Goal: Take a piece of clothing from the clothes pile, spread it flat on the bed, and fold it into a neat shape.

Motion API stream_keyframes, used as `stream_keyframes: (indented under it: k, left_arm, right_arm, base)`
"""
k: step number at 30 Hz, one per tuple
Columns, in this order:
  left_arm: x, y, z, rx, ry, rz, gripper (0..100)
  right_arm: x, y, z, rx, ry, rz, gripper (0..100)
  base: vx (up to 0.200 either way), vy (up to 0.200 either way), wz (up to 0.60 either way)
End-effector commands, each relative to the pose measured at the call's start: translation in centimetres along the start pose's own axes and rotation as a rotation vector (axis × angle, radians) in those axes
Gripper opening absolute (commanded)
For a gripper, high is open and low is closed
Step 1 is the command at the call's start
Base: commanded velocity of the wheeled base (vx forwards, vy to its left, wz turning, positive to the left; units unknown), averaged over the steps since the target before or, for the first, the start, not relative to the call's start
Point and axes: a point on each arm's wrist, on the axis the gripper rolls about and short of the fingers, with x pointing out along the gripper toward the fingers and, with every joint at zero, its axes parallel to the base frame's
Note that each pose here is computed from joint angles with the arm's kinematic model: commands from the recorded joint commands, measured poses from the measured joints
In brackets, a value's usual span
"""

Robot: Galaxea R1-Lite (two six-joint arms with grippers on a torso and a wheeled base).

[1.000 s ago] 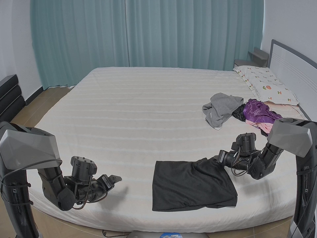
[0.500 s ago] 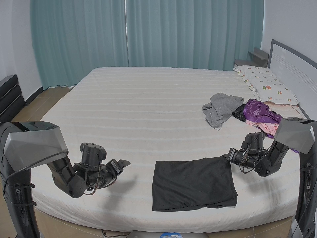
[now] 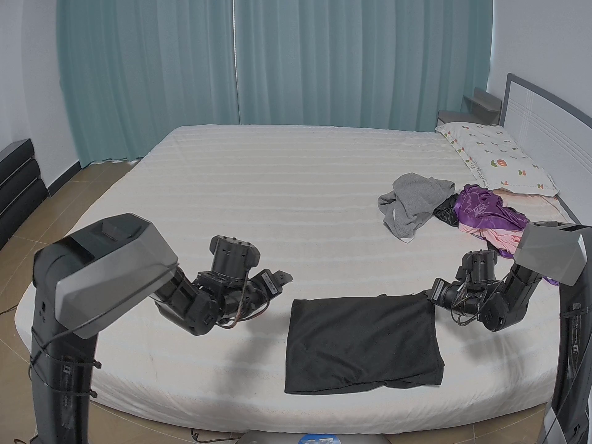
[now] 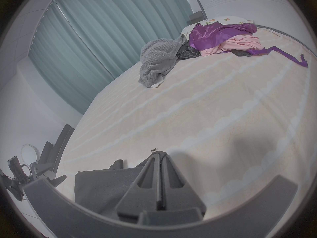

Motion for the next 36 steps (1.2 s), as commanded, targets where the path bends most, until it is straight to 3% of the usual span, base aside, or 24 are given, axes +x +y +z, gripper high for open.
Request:
stream_keyframes:
  k: [1,9,18,19,27,32,36]
  left_arm:
    - [3.6,-0.9,-2.8,0.049,0.035,0.017,100]
    - [5.4,-1.6,-3.4,0.068,0.029,0.055,100]
    - [6.3,-1.9,-3.9,0.088,0.031,0.041,100]
    - [6.4,-2.1,-4.0,0.091,0.031,0.040,0]
    - [6.6,-2.1,-4.1,0.095,0.049,0.061,0]
    - [6.8,-2.3,-3.7,0.087,0.003,0.075,0]
    - [6.6,-1.6,-3.5,0.065,-0.048,0.134,0]
  right_arm:
    - [-0.1,-0.5,0.1,0.008,-0.004,-0.012,0]
    - [-0.1,-0.9,-0.4,0.013,0.009,-0.032,0]
    - [0.1,-0.8,-0.4,0.012,0.009,-0.027,0]
    - [0.1,-0.8,-0.3,0.012,0.008,-0.026,0]
    - [0.1,-0.7,-0.3,0.011,0.005,-0.022,0]
    - [0.1,-0.5,-0.4,0.008,0.008,-0.021,0]
    - [0.3,-0.1,-0.7,-0.003,0.002,-0.008,0]
  base:
    - [0.000,0.000,0.00]
    - [0.000,0.000,0.00]
    - [0.000,0.000,0.00]
    - [0.000,0.000,0.00]
    - [0.000,0.000,0.00]
    - [0.000,0.000,0.00]
    - [0.000,0.000,0.00]
